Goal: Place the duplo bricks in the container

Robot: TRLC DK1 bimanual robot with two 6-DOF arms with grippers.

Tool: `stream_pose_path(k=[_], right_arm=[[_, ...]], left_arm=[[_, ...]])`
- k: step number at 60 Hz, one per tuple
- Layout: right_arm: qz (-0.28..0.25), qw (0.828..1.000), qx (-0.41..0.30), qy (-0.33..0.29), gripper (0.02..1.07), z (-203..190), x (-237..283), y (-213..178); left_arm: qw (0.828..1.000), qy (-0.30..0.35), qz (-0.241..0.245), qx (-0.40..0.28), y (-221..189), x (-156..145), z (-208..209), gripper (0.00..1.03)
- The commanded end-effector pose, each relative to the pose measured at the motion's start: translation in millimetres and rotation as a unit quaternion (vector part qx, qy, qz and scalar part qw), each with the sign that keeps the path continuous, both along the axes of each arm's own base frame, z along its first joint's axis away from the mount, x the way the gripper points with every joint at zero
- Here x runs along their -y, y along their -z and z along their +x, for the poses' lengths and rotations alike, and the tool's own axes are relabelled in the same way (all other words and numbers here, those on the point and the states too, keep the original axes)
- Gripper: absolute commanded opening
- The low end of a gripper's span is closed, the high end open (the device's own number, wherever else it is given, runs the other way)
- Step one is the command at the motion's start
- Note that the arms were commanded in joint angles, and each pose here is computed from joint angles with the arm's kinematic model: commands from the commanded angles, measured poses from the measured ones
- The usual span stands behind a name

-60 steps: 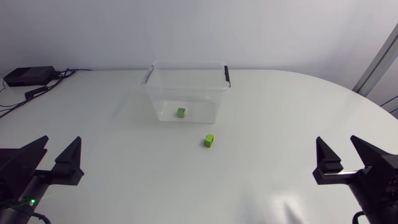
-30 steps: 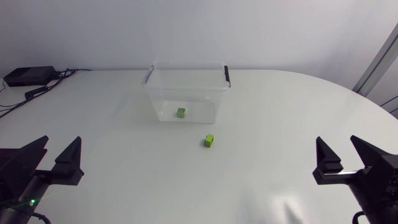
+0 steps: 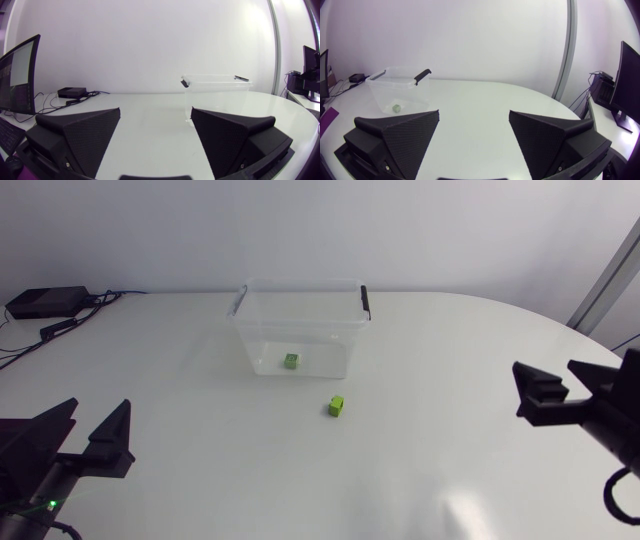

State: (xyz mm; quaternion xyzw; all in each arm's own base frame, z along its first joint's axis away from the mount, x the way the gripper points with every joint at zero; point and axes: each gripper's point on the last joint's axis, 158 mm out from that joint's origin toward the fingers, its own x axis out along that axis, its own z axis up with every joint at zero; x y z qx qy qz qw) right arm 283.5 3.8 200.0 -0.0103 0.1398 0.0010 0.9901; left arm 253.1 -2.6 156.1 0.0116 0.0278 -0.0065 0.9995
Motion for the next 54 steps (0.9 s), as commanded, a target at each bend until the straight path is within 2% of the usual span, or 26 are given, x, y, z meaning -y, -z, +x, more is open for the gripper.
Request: stream_pose_path(k=[1,11,19,36,40,54], right_arm=[[0.025,0.999,-0.044,-0.007,1.03,11.1,-16.1,-1.2],[0.062,0.984,-0.168,-0.003,1.03,35.7,-42.1,42.4],[0.081,0.969,-0.235,0.000,1.03,48.7,-64.5,71.5],[0.088,0.944,-0.316,-0.024,1.03,71.9,-129.4,113.2],[0.091,0.934,-0.345,-0.018,1.03,74.0,-143.2,127.3],[0.083,0.882,-0.463,-0.015,1.03,72.1,-199.0,181.0]], left_arm=[[1.000,0.000,0.003,-0.001,5.1,0.2,0.2,0.99],[1.000,0.000,0.003,-0.001,5.1,0.2,0.2,0.99],[1.000,0.000,0.003,0.000,4.7,0.2,0.3,0.99],[1.000,0.000,0.003,-0.001,5.1,0.2,0.2,0.99],[1.000,0.000,0.003,0.000,4.7,0.2,0.3,0.99],[1.000,0.000,0.003,0.000,4.7,0.2,0.3,0.99]])
